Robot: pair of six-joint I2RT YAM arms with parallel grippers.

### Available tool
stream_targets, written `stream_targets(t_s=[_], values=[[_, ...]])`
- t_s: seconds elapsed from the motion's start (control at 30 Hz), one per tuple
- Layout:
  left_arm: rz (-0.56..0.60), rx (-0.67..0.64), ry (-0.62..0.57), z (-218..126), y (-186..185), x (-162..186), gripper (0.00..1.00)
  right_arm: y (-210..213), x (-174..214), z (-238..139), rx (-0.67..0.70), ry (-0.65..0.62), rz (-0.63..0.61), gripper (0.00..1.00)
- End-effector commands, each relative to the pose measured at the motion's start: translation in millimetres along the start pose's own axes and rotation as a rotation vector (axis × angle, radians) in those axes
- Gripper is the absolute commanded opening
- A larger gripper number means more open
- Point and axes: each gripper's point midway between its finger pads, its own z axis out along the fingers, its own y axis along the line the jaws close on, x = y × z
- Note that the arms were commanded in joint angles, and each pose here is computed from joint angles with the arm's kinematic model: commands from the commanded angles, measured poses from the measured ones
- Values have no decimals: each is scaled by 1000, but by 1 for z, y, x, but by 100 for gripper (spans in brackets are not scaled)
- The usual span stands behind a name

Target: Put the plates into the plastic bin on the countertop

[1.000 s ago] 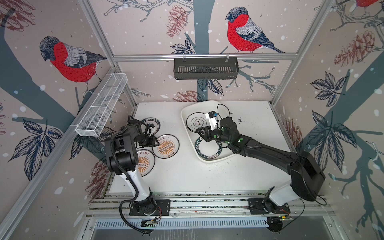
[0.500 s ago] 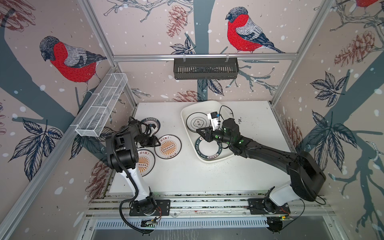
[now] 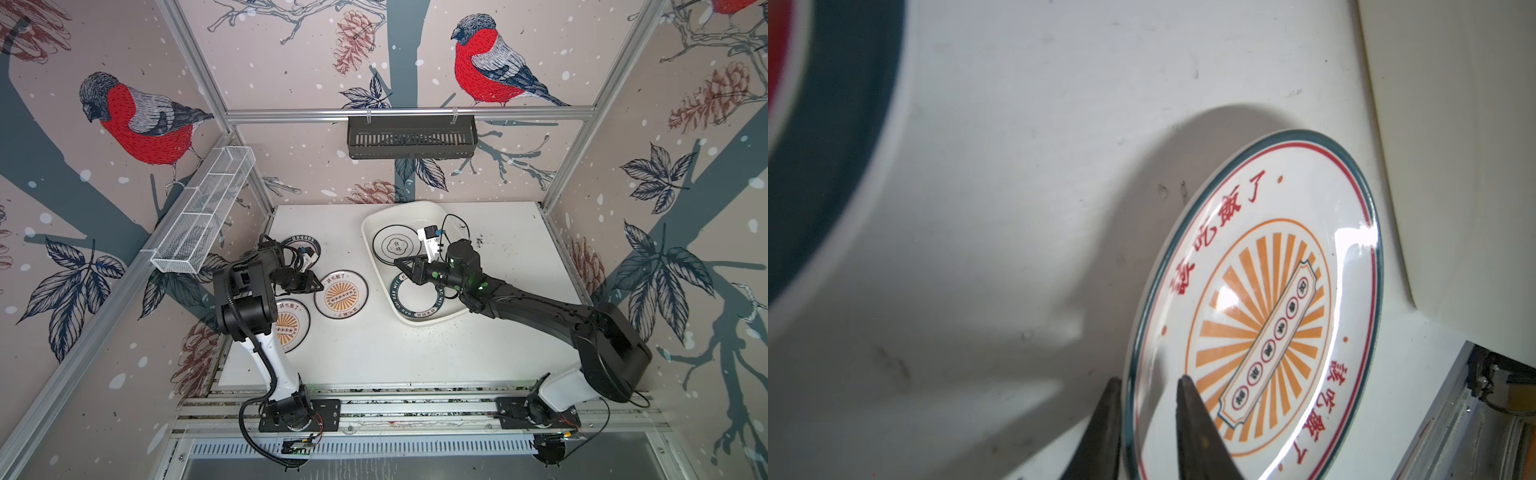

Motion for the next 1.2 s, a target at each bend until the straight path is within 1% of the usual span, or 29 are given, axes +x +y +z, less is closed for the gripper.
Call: stream_targets(t_s=[0.0,0.17,0.37,0.47,0.67,0.77,0.97,1.17], values=[[7,77,5,1,-13,3,19,7,-7,0,-44,-32,4,23],[4,120,3,2,-19,3,19,4,-6,2,-60,-34,23,23],[8,168,9,4,-25,5,23,-1,-3,4,-65,-35,41,23],[8,179,11,5,-26,6,24,-3,-4,4,-67,-37,46,22],[9,208,6,7,-29,7,18,-2,-5,5,-74,-39,45,22],[7,214,3,7,-30,6,11,-3,-4,5,-74,-37,48,22],[0,221,3,9,-30,6,8,-4,-4,4,-81,-41,56,22],[1,229,15,9,-30,10,17,-7,-2,3,-77,-40,61,22]])
